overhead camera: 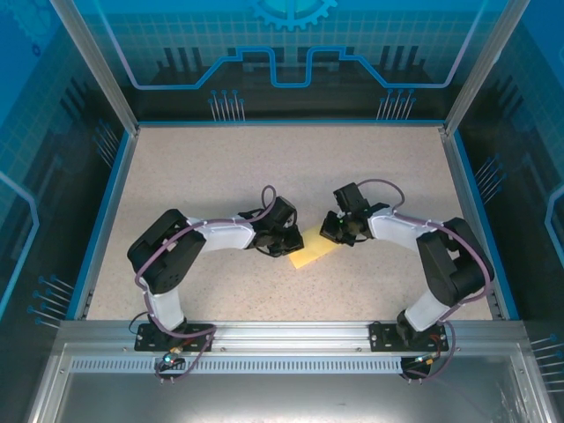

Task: Fold a paper plane with a square sheet of paper (pick it up from the middle)
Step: Rotate the square sheet of paper at the center of the table, then first fold in half a square sheet of paper at the center of the table.

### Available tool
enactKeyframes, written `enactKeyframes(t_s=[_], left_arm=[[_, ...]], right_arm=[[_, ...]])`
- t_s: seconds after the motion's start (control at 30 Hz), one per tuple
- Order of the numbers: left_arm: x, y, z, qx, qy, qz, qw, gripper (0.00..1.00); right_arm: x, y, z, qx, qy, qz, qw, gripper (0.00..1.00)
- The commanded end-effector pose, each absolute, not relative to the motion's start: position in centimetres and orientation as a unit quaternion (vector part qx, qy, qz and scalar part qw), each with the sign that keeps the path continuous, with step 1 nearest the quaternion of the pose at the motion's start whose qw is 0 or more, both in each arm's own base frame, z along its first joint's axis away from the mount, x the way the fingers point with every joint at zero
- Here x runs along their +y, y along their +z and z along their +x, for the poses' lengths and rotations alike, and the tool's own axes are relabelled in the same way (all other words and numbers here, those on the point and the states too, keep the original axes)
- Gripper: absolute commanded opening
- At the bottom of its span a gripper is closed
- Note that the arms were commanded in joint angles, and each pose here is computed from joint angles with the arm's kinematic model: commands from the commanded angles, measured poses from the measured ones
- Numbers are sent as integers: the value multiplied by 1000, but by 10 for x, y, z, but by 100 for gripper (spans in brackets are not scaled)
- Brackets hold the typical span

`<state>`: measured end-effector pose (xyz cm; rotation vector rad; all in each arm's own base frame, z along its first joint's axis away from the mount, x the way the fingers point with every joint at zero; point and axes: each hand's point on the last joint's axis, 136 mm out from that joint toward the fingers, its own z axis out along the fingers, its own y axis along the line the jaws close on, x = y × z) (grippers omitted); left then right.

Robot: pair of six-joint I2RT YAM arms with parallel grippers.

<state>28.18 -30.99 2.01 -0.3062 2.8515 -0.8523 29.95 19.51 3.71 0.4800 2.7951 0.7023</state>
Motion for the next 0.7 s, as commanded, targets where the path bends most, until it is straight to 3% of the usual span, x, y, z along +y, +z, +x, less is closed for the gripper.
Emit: enactKeyframes(t_s=[0.0, 0.67], left_arm=[[-302, 15, 283, 961, -251, -82, 81, 11], [-234, 11, 285, 979, -171, -58, 94, 9]], right_arm=[[191, 41, 292, 954, 249, 119, 121, 8], [208, 55, 281, 943, 296, 80, 129, 8]])
